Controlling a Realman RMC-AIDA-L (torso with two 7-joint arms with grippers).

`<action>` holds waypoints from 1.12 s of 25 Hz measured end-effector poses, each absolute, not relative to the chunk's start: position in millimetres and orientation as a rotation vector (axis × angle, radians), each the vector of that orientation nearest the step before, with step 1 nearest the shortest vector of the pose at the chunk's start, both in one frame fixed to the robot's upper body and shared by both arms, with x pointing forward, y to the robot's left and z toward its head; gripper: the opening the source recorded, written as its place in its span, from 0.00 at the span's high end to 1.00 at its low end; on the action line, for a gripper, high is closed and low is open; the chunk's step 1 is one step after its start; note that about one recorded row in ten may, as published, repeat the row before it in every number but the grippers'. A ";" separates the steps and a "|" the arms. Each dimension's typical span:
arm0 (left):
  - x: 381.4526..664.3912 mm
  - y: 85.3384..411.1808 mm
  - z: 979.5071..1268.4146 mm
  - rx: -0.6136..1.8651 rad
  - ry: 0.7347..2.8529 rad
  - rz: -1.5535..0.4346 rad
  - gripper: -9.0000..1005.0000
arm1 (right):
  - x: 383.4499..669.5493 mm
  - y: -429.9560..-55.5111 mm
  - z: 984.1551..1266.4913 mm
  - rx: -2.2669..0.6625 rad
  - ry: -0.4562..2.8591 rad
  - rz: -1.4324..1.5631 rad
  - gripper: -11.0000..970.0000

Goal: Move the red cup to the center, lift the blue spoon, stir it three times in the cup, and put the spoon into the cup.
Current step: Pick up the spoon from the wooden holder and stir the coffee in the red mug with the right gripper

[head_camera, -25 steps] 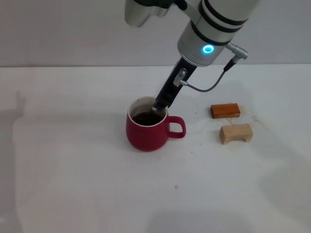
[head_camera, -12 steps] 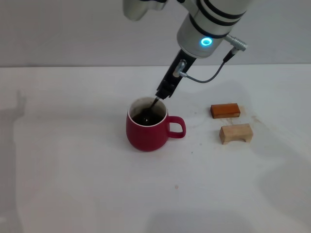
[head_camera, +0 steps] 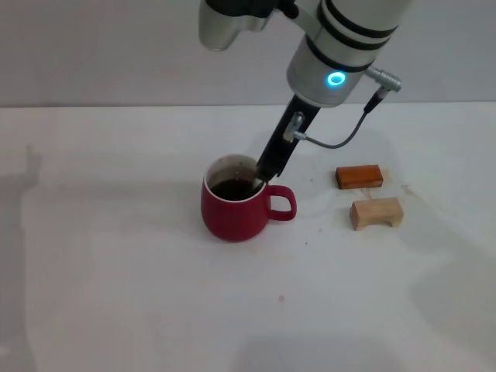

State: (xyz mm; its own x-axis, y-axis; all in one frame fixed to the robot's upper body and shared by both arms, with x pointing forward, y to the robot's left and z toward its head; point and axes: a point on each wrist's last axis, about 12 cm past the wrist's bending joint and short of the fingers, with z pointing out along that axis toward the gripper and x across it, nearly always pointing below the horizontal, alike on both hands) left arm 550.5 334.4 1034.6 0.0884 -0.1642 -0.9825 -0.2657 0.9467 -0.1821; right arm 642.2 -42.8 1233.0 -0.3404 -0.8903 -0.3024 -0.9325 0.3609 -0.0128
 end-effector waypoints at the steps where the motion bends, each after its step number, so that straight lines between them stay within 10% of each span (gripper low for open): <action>1: 550.5 334.4 1034.6 -0.352 1.490 0.078 0.14 | 642.2 -42.8 1233.0 -1.626 2.367 0.236 0.85; 28: 551.9 332.9 1035.3 -0.351 1.489 0.074 0.14 | 641.4 -33.5 1238.1 -1.625 2.333 0.184 0.85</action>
